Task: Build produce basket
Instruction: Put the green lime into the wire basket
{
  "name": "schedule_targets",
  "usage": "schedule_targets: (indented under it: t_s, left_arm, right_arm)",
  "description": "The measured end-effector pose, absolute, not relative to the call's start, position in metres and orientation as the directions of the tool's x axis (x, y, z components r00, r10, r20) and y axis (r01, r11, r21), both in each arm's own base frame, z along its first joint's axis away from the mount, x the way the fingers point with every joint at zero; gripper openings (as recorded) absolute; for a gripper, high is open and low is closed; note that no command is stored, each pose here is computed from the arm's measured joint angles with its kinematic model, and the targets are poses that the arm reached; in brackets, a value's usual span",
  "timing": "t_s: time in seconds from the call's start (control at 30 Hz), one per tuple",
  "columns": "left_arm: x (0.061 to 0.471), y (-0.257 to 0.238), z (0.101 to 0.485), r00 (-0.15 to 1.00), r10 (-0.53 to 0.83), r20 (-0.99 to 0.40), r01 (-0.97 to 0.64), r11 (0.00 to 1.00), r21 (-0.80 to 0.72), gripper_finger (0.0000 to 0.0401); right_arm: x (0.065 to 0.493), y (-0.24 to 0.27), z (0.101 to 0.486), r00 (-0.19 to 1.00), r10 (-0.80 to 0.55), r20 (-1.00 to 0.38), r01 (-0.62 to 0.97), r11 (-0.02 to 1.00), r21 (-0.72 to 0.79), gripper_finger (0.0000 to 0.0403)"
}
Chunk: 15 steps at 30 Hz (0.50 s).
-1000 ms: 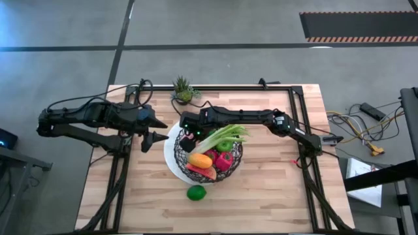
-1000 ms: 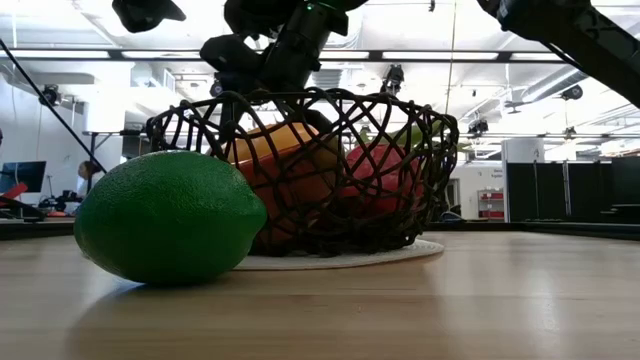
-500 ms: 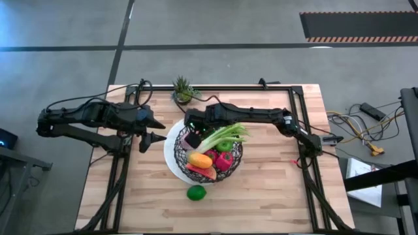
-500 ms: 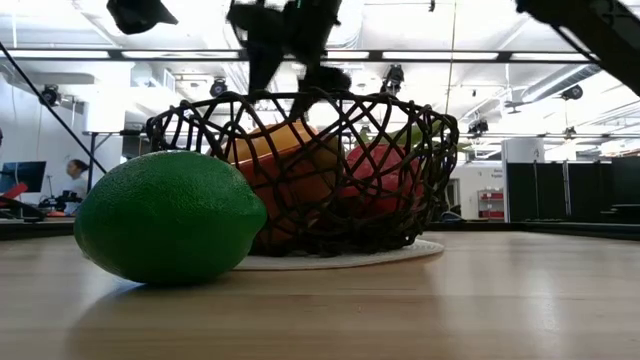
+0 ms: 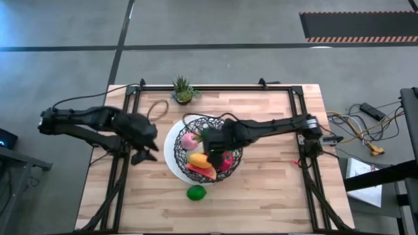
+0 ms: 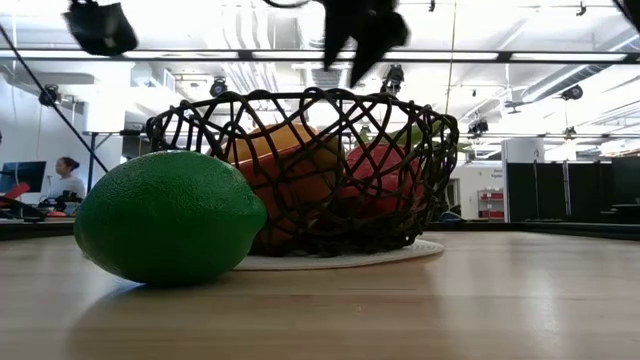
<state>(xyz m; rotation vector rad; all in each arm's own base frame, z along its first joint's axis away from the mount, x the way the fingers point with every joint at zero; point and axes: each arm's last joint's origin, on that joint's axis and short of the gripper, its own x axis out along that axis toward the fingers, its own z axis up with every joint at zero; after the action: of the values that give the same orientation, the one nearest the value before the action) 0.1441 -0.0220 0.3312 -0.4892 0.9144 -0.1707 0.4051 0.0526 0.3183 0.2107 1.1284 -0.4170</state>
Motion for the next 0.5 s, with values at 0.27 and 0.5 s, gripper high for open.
schedule_targets:
  t_s: [0.27, 0.5]
  left_arm:
    - [0.155, -0.077, 0.306, 0.324, -0.414, -0.850, 0.073, 0.907, -0.414, 0.0226]
    - [0.175, -0.150, 0.276, 0.404, -0.272, -0.873, -0.080, 0.941, -0.330, 0.0226]
  right_arm:
    - [0.343, 0.058, 0.313, 0.384, -0.216, -0.898, 0.409, 0.911, -0.044, 0.0327]
    - [0.293, 0.062, 0.315, 0.532, -0.165, -0.830, 0.371, 0.927, 0.053, 0.0327]
